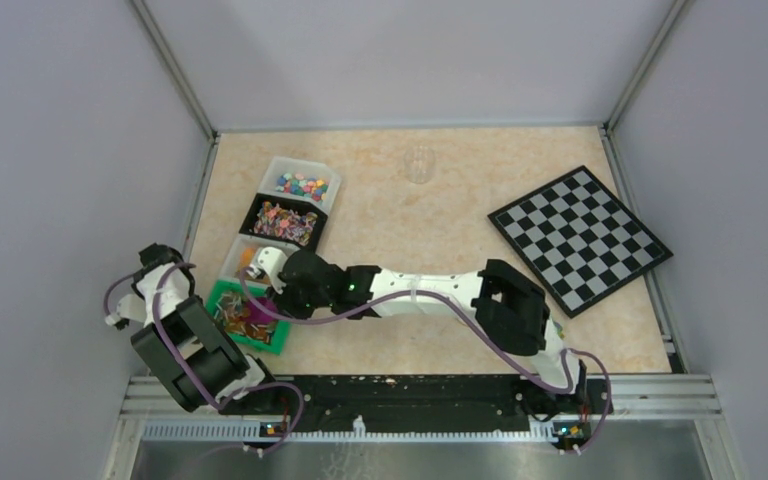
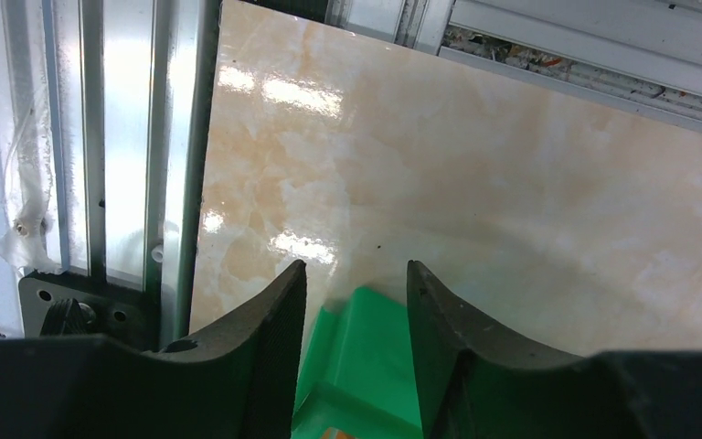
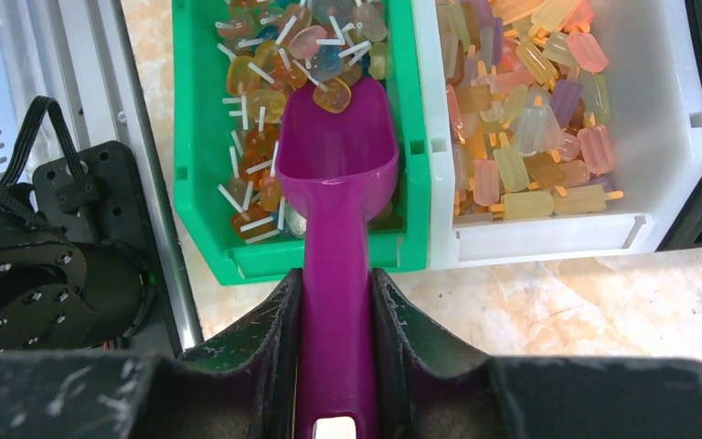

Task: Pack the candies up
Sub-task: Scoop the fake candies from the storage box.

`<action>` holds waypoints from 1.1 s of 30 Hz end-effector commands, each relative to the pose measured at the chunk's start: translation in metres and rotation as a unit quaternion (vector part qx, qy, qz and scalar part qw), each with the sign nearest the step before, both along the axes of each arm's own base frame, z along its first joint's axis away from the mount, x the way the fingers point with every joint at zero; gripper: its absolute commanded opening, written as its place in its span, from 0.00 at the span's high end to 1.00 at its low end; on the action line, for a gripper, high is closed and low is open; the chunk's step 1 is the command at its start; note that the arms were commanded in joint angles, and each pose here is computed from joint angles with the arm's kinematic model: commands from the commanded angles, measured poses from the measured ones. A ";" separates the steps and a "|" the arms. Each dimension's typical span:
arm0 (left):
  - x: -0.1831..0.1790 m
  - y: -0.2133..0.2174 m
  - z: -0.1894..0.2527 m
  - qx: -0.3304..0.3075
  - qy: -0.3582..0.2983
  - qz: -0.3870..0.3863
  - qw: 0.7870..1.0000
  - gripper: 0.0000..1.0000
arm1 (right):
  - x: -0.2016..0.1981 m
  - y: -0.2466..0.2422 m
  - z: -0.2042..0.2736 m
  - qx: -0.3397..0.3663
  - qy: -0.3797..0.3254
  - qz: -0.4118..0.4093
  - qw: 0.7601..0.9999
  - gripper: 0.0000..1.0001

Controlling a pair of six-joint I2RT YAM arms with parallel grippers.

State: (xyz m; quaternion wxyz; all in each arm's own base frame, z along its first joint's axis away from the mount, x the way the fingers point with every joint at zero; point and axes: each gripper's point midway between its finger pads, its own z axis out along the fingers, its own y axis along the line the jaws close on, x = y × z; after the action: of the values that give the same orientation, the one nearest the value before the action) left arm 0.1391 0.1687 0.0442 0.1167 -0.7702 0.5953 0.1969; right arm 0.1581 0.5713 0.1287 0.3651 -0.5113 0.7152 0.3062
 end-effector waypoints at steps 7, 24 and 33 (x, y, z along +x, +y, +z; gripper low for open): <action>-0.002 -0.032 -0.014 -0.071 -0.005 -0.019 0.997 0.51 | 0.008 0.005 0.027 0.144 -0.024 0.006 0.989 1.00; -0.002 -0.035 -0.019 -0.086 0.002 -0.029 0.996 0.47 | 0.013 0.003 0.013 0.212 0.021 0.011 0.977 1.00; -0.004 -0.034 -0.021 -0.086 0.010 -0.028 0.996 0.46 | 0.018 0.005 -0.004 0.212 0.046 0.009 0.976 1.00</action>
State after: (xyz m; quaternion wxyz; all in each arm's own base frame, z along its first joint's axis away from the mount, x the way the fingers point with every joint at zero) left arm 0.1441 0.1646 0.0374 0.1116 -0.7663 0.6071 0.1784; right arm 0.1705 0.5668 0.1184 0.4163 -0.4303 0.6631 0.4494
